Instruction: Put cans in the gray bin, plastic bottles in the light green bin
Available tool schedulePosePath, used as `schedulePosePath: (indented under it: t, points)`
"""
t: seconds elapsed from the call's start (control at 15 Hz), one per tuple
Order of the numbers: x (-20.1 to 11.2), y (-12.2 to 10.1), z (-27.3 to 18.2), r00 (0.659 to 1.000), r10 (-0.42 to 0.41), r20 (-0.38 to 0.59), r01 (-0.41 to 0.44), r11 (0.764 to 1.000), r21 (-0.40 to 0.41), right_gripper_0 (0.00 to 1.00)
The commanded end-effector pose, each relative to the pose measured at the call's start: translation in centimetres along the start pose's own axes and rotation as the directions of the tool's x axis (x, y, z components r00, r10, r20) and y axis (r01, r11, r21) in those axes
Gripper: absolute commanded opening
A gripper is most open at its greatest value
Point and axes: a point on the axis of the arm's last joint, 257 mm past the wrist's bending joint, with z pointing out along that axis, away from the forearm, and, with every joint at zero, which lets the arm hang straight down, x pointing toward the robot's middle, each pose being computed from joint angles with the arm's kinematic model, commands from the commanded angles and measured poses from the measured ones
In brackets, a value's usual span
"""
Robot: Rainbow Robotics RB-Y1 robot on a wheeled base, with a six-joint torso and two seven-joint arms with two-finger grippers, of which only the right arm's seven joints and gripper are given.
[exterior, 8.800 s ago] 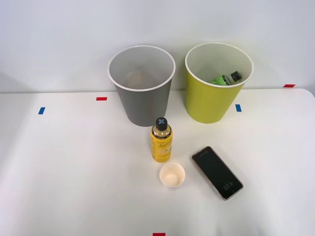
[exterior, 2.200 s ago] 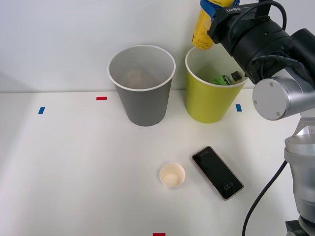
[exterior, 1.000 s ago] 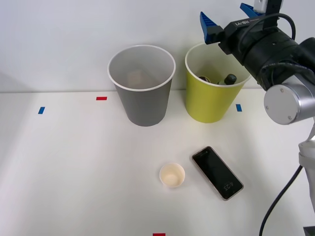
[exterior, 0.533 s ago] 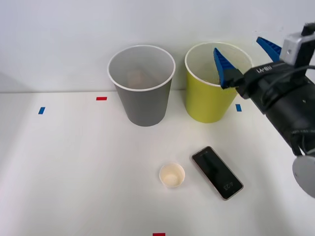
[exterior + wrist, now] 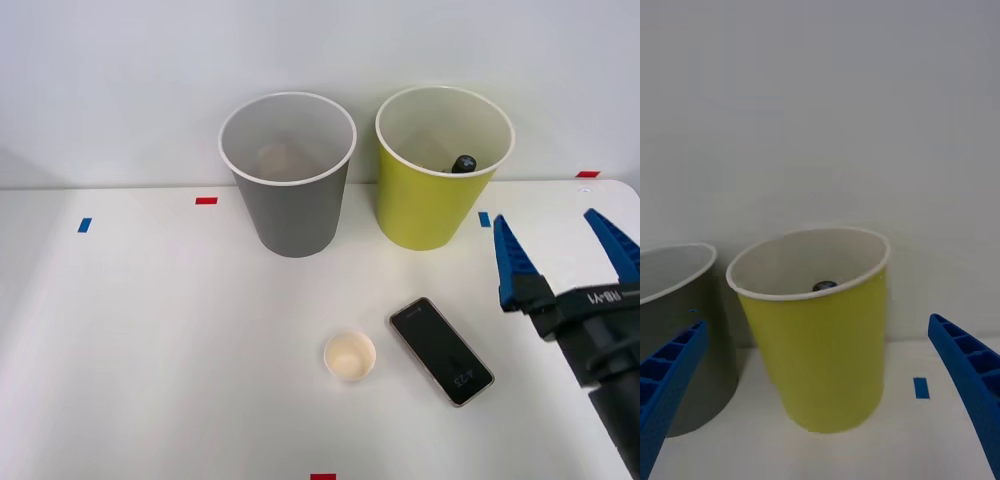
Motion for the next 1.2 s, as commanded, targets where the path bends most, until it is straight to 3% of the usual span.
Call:
schedulePosePath:
  t: [0.07, 0.2, 0.33, 0.87, 1.2]
  points:
    - [2.2, -1.5, -2.5, 0.998, 0.056, -0.042, -0.052, 0.994, 0.101, 1.0]
    - [4.3, -3.1, -3.8, 0.995, 0.084, -0.046, -0.075, 0.982, 0.173, 1.0]
    - [6.5, -4.3, -5.1, 0.996, 0.085, 0.013, -0.086, 0.97, 0.229, 1.0]
    - [14.3, -5.1, -10.3, 1.0, -0.028, -0.008, 0.029, 0.959, 0.281, 1.0]
    - [14.7, -4.6, -10.6, 0.998, -0.06, -0.015, 0.062, 0.962, 0.267, 1.0]
